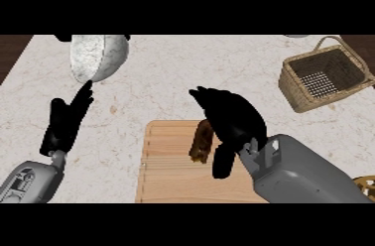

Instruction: Pick the sweet potato from the cutting board and place it in the basket

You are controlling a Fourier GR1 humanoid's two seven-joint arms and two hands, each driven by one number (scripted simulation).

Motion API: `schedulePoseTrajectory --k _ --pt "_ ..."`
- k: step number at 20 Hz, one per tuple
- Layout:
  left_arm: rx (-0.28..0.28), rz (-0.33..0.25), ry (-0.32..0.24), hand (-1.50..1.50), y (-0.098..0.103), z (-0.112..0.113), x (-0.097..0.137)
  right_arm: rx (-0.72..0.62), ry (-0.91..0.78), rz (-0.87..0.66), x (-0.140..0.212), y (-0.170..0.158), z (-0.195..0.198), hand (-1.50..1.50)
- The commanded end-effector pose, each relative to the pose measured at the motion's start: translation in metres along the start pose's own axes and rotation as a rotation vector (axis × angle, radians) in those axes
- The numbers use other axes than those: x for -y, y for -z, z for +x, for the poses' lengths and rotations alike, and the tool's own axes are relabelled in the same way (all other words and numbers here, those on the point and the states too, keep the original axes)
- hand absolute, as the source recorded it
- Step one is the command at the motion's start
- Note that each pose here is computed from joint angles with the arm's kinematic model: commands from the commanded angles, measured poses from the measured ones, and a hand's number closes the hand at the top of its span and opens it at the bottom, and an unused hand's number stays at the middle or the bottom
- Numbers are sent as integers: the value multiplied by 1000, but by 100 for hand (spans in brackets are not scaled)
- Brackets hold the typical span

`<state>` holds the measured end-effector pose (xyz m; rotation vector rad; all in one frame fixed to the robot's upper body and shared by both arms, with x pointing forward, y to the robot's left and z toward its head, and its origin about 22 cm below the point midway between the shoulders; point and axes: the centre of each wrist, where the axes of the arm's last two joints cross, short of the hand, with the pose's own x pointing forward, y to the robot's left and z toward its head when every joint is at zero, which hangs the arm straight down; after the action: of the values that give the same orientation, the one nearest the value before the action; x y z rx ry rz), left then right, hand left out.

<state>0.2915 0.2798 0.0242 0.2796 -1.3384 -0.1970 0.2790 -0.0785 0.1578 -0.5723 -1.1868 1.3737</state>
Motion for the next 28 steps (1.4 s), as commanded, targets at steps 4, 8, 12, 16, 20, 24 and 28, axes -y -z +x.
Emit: schedulePoseTrajectory --k 4,8,12,16,20,24,28 --pt "8 0 7 0 2 -5 2 -110 -19 61 12 -39 45 -150" --pt "14 0 4 0 1 4 -10 -119 20 -24 33 -49 44 -150" --pt "12 2 3 0 14 -6 -20 -144 -6 -87 25 -41 34 -150" --pt "40 11 7 0 6 7 5 -151 -14 -86 1 -31 37 -150" --pt "11 -8 -6 0 6 3 13 -166 3 -62 6 -30 6 -150" --pt "34 -6 9 0 2 6 4 -164 13 -28 -29 -7 6 -150" --pt "5 -10 -4 0 -2 14 12 -174 2 -30 -42 -24 -8 -150"
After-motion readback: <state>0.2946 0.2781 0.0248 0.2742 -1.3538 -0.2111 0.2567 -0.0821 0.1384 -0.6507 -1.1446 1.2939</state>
